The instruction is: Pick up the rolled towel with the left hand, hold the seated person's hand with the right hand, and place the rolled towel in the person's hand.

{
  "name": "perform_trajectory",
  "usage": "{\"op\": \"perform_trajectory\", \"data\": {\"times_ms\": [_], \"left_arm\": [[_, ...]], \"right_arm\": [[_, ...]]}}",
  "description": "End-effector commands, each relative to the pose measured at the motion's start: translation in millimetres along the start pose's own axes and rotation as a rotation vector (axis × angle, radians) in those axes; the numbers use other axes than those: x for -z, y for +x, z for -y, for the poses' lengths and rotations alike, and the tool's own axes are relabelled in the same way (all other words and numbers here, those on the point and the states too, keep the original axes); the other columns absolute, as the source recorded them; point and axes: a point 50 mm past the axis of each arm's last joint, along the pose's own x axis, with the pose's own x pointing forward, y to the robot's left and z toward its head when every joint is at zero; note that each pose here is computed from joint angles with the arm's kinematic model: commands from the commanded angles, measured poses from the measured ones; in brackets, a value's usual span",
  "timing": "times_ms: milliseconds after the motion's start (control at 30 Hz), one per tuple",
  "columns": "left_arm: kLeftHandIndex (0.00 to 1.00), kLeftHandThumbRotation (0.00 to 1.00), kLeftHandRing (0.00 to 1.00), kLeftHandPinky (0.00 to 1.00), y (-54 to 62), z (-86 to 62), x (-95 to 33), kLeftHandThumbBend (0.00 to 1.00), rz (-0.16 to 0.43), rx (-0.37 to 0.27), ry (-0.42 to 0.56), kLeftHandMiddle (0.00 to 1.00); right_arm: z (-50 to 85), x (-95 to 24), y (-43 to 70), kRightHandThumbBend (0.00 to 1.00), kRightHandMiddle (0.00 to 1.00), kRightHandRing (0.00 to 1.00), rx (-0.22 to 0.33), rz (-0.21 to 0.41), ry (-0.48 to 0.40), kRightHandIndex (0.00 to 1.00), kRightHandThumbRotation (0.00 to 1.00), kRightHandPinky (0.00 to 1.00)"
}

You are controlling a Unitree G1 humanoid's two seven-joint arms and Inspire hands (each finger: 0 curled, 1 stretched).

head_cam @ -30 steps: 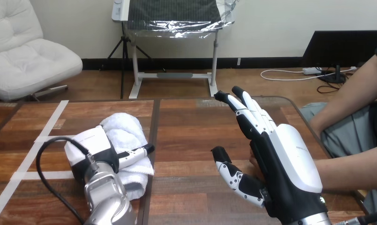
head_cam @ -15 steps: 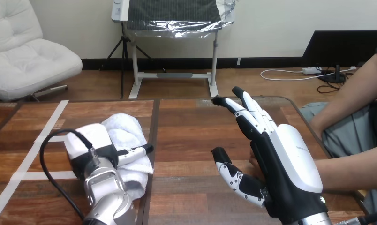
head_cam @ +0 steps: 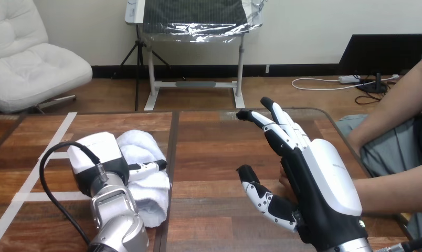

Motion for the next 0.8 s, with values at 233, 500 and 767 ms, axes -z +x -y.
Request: {"op": "perform_trajectory", "data": {"times_ms": [233,500,767], "left_arm": [[0.54,0.4,0.2,0.13,-7.4,10.0,1.3,0.7,0.062,-0.058,-0.109,0.3],[0.49,0.2,0.17,0.11,-10.6,11.1,2.7,0.67,0.107,-0.179,-0.224,0.27],[0.46,0.05,0.15,0.09,-12.9,14.7,5.5,0.65,0.16,-0.235,-0.347,0.24]], "right_arm": [[13.9,-10.8,6.7,0.3,1.0,1.0,0.052,0.075,-0.032,0.84,0.0,1.0],[13.9,-10.2,6.7,0.31,1.0,1.0,0.052,0.076,-0.03,0.83,0.0,1.0],[14.0,-10.2,6.1,0.31,0.98,1.0,0.054,0.075,-0.029,0.82,0.0,1.0]]}}
